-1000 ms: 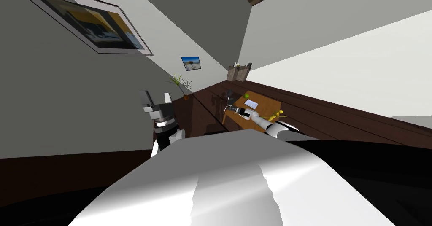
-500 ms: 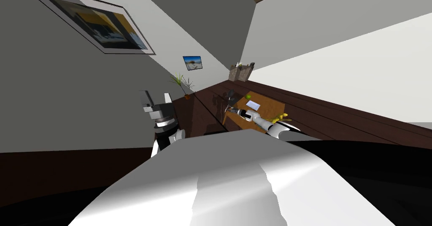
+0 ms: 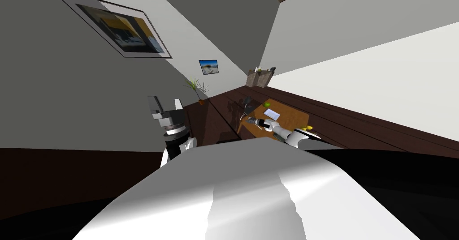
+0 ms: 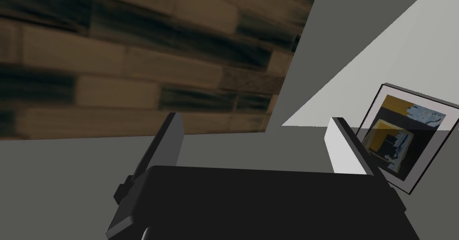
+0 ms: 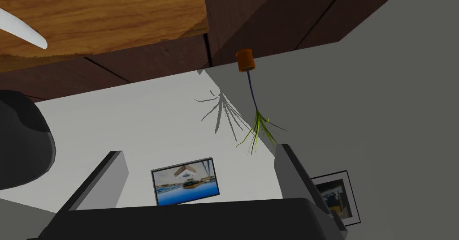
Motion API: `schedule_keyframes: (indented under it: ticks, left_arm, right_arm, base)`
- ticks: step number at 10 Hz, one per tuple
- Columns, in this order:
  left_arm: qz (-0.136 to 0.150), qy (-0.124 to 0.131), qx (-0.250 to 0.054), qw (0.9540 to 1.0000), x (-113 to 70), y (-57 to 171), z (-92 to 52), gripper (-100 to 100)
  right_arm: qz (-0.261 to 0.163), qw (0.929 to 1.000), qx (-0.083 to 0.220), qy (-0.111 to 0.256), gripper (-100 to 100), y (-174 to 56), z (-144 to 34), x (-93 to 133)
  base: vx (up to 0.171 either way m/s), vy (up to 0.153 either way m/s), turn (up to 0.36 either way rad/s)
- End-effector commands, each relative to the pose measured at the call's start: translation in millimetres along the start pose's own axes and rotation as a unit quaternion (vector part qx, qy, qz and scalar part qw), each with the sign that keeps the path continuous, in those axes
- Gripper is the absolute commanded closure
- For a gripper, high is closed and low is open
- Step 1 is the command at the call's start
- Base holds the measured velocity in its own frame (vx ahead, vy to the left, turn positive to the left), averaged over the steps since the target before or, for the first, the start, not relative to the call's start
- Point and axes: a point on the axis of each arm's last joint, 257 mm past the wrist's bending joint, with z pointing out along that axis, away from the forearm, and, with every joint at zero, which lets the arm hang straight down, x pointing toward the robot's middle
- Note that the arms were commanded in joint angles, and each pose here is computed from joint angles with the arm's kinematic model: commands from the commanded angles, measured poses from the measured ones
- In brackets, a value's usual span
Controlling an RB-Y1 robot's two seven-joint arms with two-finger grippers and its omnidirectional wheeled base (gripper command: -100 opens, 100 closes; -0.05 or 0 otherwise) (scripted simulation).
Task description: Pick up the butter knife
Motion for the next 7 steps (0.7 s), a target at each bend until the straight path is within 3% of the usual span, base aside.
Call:
schedule_keyframes:
  ticks: [1, 2, 3, 5, 6, 7]
  left_arm:
    - [0.0, 0.0, 0.0, 1.0, 0.0, 0.0, 0.0, 0]
    - [0.0, 0.0, 0.0, 1.0, 0.0, 0.0, 0.0, 0]
    - [0.0, 0.0, 0.0, 1.0, 0.0, 0.0, 0.0, 0]
    - [0.0, 0.0, 0.0, 1.0, 0.0, 0.0, 0.0, 0]
    - [0.0, 0.0, 0.0, 1.0, 0.0, 0.0, 0.0, 0]
    - [0.0, 0.0, 0.0, 1.0, 0.0, 0.0, 0.0, 0]
  right_arm:
    - [-0.009, 0.9987, 0.022, 0.046, -100, -18.9, -17.6, 37.1]
    - [-0.009, 0.9987, 0.022, 0.046, -100, -18.9, -17.6, 37.1]
    - [-0.013, 0.9966, 0.035, 0.074, -100, -30.0, -30.2, 61.2]
    - [-0.013, 0.9966, 0.035, 0.074, -100, -30.0, -30.2, 61.2]
    - [-0.017, 0.9938, 0.046, 0.1, -100, -39.6, -43.1, 83.5]
    - [-0.017, 0.9938, 0.046, 0.1, -100, -39.6, -43.1, 83.5]
  base:
    - [0.073, -0.064, 0.204]
    - [0.056, -0.058, 0.066]
    - [0.038, -0.052, 0.092]
    - [0.014, -0.024, 0.026]
    - [0.022, -0.014, 0.104]
    - [0.022, -0.028, 0.049]
